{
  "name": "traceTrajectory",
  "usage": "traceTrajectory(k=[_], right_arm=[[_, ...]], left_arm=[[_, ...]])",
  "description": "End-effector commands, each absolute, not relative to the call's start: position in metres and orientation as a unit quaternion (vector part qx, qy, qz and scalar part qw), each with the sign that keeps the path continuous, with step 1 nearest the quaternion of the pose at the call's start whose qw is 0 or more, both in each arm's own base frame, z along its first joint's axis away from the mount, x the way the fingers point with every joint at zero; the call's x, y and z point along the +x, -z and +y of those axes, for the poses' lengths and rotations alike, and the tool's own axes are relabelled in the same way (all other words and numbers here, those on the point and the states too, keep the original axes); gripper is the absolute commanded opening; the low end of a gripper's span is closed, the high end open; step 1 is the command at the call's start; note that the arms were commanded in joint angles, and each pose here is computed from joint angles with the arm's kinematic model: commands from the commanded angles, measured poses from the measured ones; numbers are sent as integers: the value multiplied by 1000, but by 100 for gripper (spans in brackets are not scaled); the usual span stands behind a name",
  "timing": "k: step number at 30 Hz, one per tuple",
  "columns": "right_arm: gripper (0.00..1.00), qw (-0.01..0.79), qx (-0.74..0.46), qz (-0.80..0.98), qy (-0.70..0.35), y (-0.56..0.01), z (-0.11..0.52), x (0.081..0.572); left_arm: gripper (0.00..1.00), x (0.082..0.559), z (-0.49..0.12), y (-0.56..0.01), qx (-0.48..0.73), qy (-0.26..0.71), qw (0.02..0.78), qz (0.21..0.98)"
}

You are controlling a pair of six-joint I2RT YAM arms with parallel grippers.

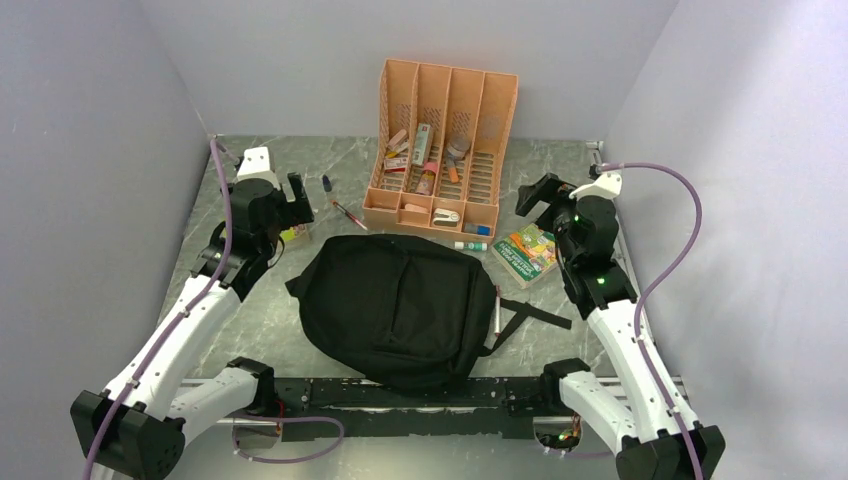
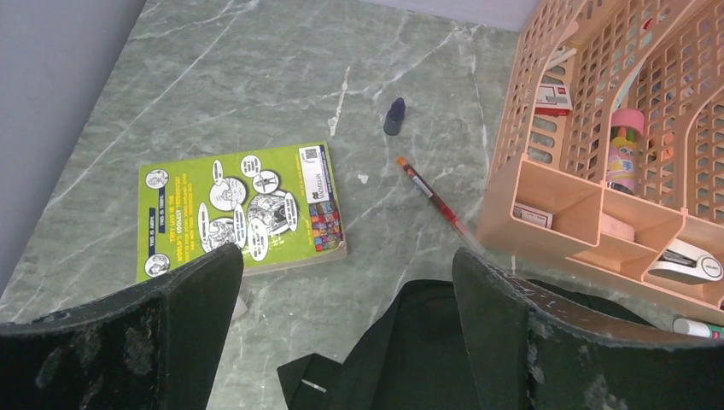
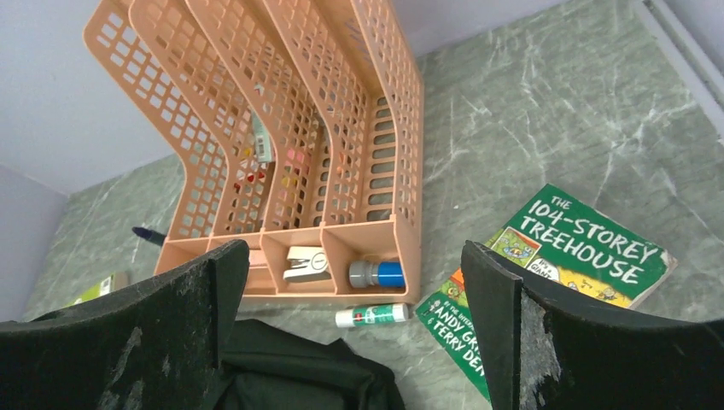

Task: Pack the student bag
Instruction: Unzip the student bag at the center of the board.

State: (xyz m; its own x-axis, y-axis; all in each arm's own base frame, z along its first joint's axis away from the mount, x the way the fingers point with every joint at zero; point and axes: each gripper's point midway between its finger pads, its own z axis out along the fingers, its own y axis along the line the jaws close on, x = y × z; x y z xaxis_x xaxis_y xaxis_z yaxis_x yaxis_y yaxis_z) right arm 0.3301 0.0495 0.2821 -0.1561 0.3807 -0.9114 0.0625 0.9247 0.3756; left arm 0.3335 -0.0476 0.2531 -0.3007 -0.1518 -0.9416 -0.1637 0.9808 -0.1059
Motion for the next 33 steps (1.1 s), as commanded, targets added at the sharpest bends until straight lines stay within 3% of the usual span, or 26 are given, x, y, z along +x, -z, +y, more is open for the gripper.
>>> traceTrajectory(k=[1,13,20,22,26,33], right_arm=[[99,632,156,744,-152,-295,53,328],[100,600,214,751,-172,-291,52,331],[100,553,177,796,-168,-277,65,339],[99,532,141,813,-192,-273,81,345],[89,472,109,841,-241,-252,122,352],[89,412,-17,886,-210,-208,226,343]], left_arm=[[97,333,-49,-256,-99,9,580,809],[97,325,-52,-264,-109,10,592,799],[98,312,-61,-278,-104,30,613,783],[97,308,-57,-283,-110,24,618,778],[97,304,-56,-284,-114,17,620,776],[97,304,-62,-283,-101,25,618,780]])
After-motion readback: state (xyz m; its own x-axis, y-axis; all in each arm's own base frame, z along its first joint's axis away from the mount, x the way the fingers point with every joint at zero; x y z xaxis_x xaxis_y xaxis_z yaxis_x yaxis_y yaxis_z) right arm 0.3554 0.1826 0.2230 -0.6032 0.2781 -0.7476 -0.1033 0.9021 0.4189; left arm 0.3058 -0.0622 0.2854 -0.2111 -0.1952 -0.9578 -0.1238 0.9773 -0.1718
